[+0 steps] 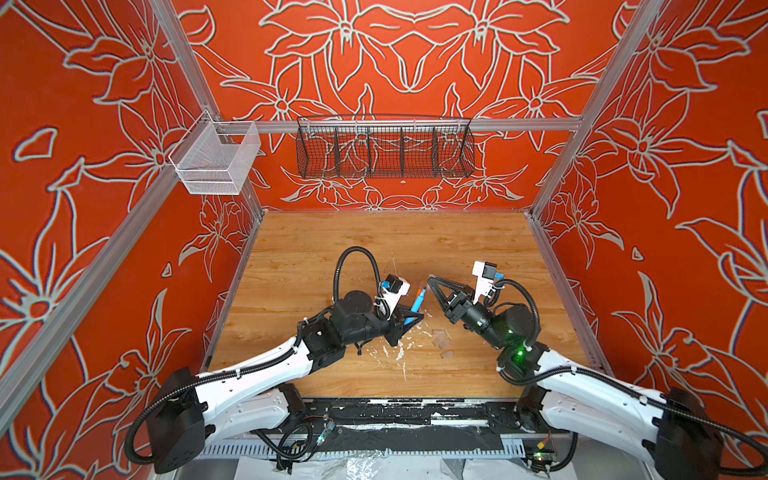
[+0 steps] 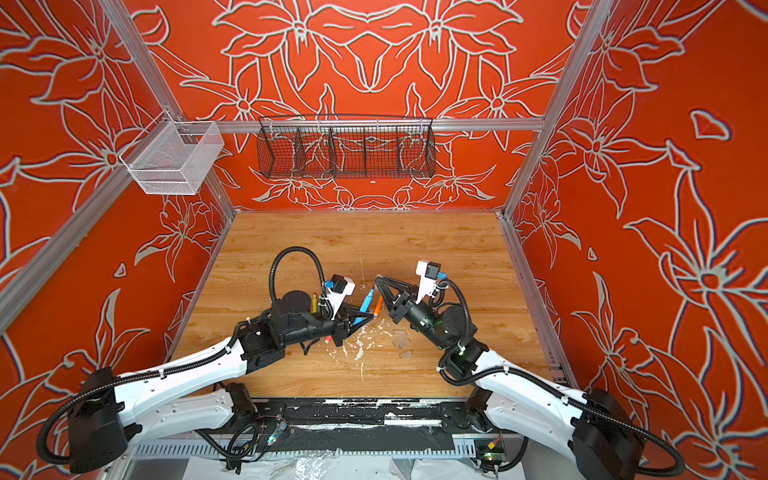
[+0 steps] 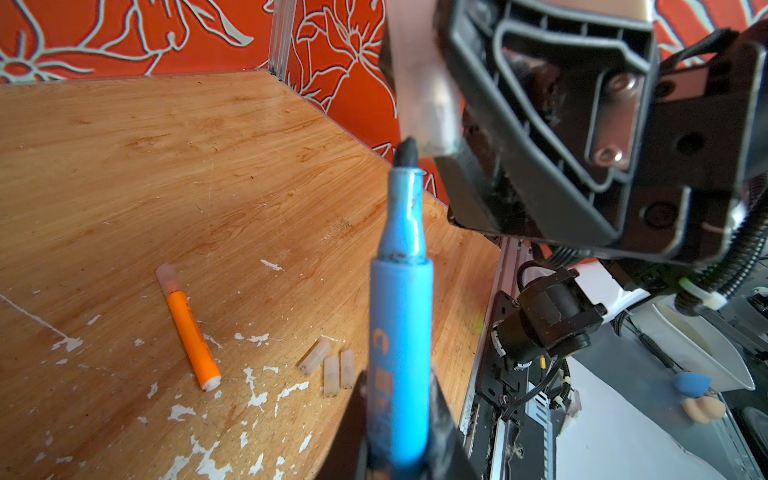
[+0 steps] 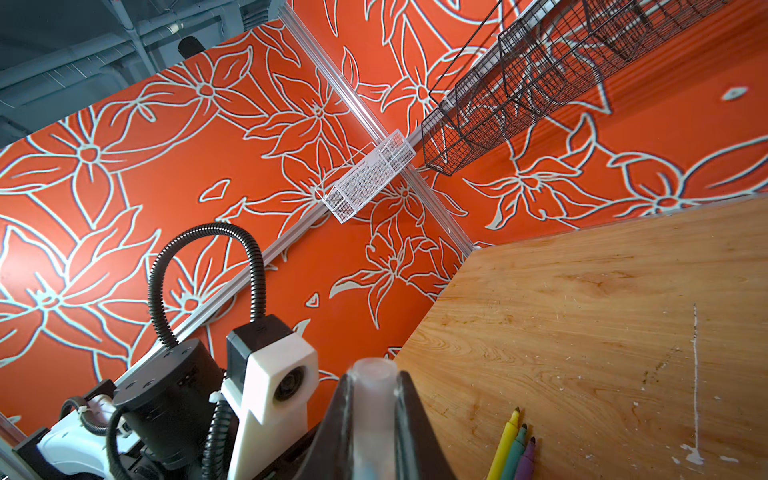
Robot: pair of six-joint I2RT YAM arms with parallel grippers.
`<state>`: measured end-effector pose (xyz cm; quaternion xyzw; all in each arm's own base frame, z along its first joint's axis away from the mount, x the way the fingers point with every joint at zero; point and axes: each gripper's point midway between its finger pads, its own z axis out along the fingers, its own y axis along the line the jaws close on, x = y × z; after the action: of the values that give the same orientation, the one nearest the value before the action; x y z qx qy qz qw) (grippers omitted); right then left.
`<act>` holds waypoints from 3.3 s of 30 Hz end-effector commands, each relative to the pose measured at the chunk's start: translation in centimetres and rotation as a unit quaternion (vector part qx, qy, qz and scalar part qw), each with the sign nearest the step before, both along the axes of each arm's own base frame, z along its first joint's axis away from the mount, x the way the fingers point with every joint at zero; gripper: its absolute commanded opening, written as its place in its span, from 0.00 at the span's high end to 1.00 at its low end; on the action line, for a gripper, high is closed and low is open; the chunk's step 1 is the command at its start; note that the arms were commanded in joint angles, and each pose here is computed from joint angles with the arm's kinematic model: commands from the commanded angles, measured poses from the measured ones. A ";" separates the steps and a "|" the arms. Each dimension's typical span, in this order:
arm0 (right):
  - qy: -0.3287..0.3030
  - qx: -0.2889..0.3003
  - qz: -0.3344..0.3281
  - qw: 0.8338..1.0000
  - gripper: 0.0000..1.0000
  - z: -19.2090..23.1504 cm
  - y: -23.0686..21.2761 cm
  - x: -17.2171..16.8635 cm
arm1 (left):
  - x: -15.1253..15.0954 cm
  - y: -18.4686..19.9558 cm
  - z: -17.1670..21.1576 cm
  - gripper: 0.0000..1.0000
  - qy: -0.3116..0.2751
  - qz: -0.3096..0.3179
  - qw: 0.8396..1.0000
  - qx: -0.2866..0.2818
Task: Insert the pens into the pen caps
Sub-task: 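Align the held cap over the blue marker tip with the right gripper, then lower the cap onto the blue marker tip with the right gripper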
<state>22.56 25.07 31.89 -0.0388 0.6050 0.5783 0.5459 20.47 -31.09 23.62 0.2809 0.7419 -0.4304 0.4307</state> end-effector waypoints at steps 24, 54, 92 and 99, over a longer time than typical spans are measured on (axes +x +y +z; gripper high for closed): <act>-0.034 0.005 0.005 0.999 1.00 1.9 1.0 0.0 | 0.0 -0.1 1.0 1.00 -0.015 -0.006 1.000 -0.011; -0.048 0.009 -0.030 0.998 1.00 3.3 0.3 0.7 | -0.2 0.6 1.1 1.00 -0.022 0.001 1.000 -0.009; -0.010 0.022 0.032 0.999 1.00 0.9 3.9 0.1 | 0.2 2.7 1.7 1.00 -0.037 0.052 0.998 -0.008; -0.004 0.024 0.036 0.999 1.00 -0.2 4.1 -0.3 | 1.4 2.5 3.0 1.00 -0.025 0.078 0.996 -0.022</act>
<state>22.80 29.21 31.60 -0.0534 0.5977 0.5984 0.5309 21.11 -28.39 24.25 0.2448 0.7531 -0.3939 0.4666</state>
